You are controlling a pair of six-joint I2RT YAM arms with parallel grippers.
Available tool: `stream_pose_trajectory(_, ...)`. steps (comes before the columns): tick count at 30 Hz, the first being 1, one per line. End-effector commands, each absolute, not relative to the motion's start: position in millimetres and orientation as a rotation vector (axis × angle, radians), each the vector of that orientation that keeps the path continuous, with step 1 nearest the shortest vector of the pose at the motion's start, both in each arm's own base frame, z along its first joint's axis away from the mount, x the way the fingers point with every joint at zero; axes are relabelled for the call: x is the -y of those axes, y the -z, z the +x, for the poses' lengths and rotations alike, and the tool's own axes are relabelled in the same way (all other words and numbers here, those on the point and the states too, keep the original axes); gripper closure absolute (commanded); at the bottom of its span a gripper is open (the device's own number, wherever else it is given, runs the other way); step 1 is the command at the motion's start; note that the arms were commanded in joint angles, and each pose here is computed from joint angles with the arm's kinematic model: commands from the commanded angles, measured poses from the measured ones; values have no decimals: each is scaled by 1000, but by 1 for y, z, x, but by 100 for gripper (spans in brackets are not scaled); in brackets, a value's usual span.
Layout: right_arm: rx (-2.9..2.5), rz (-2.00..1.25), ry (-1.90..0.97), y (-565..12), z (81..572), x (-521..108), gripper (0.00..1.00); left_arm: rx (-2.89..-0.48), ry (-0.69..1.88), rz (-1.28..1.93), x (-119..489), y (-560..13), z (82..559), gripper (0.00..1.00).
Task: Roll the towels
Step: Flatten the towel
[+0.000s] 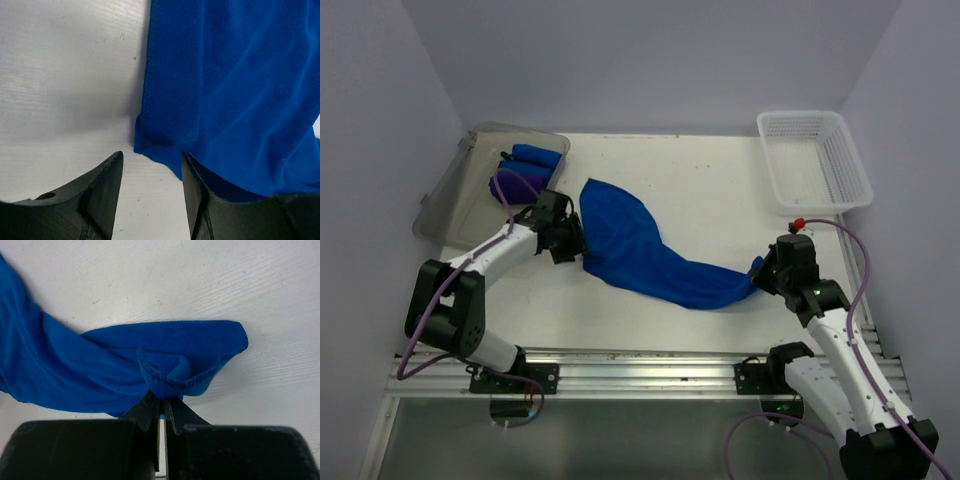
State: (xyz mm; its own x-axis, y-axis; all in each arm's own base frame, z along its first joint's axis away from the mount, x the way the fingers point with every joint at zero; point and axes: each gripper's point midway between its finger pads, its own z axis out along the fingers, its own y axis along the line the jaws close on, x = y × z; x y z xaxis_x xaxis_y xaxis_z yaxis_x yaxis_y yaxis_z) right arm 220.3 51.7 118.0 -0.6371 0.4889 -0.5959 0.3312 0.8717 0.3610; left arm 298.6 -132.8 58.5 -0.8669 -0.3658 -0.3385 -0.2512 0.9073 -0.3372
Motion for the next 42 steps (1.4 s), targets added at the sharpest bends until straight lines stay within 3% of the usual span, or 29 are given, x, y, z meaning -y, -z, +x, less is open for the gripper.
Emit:
stream_pose_trajectory(1,-2283,565,-318,-129,225,-56,100,-2577,518,-493,151,-66,323,47)
stream_pose_trajectory(15,-2295,564,-312,-127,222,-55,100,-2585,575,-485,164,-59,336,48)
stream_pose_trajectory(20,-2297,566,-311,-127,222,-55,100,-2594,570,-475,165,-56,337,54)
stream_pose_trajectory(23,-2295,568,-304,-127,222,-54,100,-2599,566,-470,164,-56,337,71)
stream_pose_trajectory(25,-2296,569,-295,-126,221,-53,100,-2595,557,-459,164,-58,340,91)
stream_pose_trajectory(27,-2294,571,-286,-126,222,-51,100,-2605,534,-452,161,-60,339,100)
stream_pose_trajectory(31,-2282,560,-246,-128,228,-47,100,-2528,492,-429,153,-99,352,100)
stream_pose_trajectory(37,-2223,546,-209,-161,294,-45,100,-2376,483,-367,142,-180,390,100)
stream_pose_trajectory(42,-1934,554,-252,-299,370,-32,100,-2226,497,-337,123,-269,433,100)
